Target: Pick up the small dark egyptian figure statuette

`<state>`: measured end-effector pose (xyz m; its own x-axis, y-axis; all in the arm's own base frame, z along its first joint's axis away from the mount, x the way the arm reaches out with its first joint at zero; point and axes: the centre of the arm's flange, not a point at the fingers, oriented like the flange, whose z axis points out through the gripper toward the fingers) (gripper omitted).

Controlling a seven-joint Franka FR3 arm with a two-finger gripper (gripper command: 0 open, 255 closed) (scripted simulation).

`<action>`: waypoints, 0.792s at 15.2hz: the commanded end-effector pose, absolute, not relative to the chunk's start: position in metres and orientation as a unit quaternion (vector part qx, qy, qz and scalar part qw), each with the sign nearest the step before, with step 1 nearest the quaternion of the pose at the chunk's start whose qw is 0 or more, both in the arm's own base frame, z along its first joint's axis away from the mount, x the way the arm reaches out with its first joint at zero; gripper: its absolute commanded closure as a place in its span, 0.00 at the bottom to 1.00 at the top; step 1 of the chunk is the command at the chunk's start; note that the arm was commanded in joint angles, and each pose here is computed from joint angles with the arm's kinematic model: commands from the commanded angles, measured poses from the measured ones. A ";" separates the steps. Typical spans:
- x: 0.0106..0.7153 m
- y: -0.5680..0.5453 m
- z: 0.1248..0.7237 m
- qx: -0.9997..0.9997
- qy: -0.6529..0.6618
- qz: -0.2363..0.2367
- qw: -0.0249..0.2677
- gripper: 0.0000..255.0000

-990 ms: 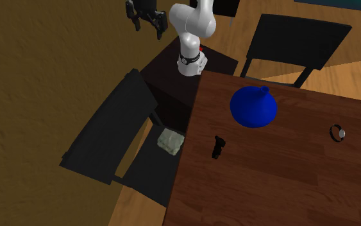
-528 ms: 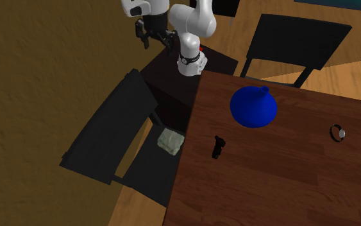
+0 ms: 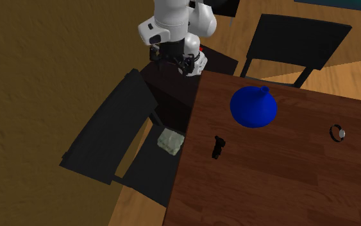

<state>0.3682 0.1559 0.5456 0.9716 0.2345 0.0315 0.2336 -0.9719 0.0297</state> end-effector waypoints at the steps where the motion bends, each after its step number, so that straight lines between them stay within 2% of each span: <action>1: 0.376 0.177 0.540 0.992 0.124 0.021 0.009 0.00; 12: 0.420 0.305 0.509 0.987 0.159 0.038 -0.008 0.00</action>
<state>0.4148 0.2906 0.5100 0.9487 0.3075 0.0739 0.3083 -0.9513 0.0005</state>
